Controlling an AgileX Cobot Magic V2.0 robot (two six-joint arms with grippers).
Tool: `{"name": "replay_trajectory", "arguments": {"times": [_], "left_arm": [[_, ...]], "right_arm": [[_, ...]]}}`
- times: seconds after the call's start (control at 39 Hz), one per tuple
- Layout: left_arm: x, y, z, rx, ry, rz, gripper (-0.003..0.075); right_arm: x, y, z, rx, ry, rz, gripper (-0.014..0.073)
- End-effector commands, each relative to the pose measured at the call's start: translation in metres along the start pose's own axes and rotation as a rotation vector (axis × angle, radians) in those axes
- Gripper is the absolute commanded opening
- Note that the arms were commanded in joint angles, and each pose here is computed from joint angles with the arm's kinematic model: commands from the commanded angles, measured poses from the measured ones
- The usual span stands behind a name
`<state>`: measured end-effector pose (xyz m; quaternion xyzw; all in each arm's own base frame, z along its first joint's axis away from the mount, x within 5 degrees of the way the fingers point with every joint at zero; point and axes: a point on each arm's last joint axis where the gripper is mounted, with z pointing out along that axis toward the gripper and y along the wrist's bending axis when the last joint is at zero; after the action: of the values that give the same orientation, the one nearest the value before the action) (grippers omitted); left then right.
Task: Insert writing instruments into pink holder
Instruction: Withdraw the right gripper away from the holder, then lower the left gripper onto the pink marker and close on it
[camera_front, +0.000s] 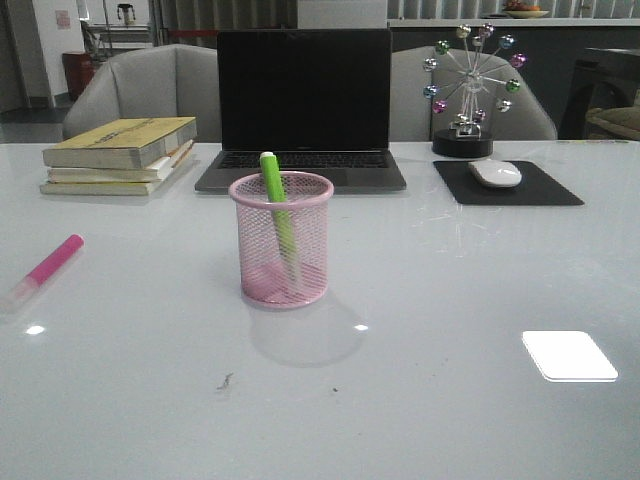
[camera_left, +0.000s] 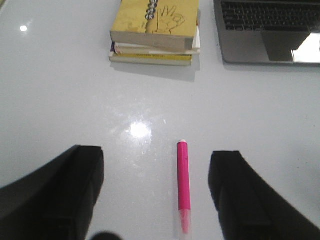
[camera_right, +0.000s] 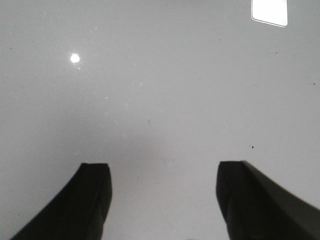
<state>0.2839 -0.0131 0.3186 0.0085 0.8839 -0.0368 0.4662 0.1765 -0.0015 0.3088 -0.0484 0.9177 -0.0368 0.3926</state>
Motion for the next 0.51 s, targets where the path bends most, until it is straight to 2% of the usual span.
{"name": "replay_trajectory", "arguments": {"times": [0.0, 0.26, 0.49], "left_arm": [[-0.026, 0.000, 0.007, 0.002, -0.034, -0.001, 0.0510], [-0.035, -0.005, 0.062, 0.025, 0.134, 0.014, 0.0510], [-0.033, -0.028, 0.104, 0.075, 0.248, 0.053, 0.0510]], "right_arm": [[-0.013, -0.003, -0.009, 0.019, -0.107, -0.004, 0.0551], [-0.013, -0.003, -0.009, 0.019, -0.107, -0.004, 0.0551], [-0.012, -0.003, -0.009, 0.019, -0.103, -0.004, 0.0551]]}}
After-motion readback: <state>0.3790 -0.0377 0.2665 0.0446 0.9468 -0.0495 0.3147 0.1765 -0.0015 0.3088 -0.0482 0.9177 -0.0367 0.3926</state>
